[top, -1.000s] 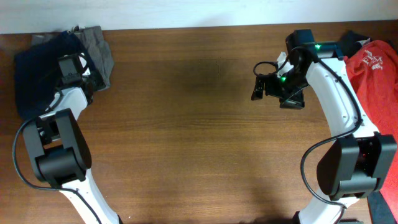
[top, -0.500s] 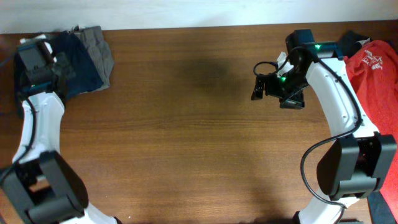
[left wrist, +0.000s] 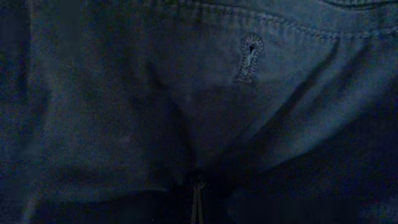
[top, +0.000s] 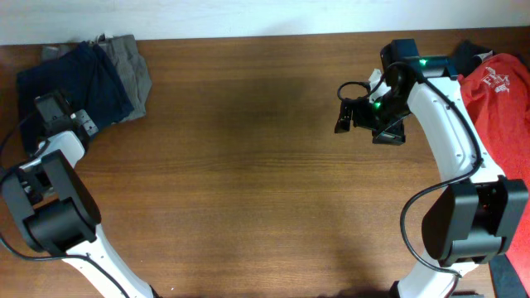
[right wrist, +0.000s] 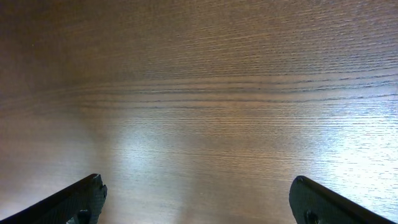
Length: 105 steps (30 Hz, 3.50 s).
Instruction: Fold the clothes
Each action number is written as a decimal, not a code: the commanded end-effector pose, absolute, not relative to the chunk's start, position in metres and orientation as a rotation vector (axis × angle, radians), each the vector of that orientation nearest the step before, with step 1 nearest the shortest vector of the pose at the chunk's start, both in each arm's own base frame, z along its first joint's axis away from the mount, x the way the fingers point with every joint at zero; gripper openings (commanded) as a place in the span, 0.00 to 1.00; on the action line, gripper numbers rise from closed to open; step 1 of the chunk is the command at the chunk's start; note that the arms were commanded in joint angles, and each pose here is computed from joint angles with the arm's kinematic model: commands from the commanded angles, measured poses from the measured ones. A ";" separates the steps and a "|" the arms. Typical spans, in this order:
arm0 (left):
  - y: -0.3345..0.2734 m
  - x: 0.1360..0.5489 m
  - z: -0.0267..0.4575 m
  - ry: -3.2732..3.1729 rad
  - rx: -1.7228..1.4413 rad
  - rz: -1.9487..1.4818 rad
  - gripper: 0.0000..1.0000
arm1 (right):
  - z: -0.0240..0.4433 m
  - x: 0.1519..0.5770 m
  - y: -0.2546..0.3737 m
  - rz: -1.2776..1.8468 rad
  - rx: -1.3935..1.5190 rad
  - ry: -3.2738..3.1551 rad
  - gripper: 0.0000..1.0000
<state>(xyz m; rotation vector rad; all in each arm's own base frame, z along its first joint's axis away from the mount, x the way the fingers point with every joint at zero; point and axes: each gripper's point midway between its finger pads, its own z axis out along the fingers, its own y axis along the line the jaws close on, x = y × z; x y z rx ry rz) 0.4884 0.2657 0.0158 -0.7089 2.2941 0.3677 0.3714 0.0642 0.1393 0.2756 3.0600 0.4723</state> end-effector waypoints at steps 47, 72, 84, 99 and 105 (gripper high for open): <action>0.209 0.444 0.308 1.879 -0.349 -0.069 0.99 | 0.237 0.357 0.077 0.600 0.131 2.925 0.99; 0.036 0.339 0.366 1.933 -0.033 -0.802 0.99 | 0.398 0.130 0.110 0.602 -0.373 2.415 0.99; 0.036 0.339 0.366 1.933 -0.035 -0.800 0.99 | 0.392 0.098 0.051 0.393 -0.251 2.270 0.99; 0.036 0.339 0.366 1.933 -0.034 -0.800 0.99 | 0.391 0.098 0.051 0.393 -0.251 2.273 0.99; 0.036 0.339 0.366 1.933 -0.034 -0.799 0.99 | 0.391 0.098 0.051 0.393 -0.251 2.273 0.99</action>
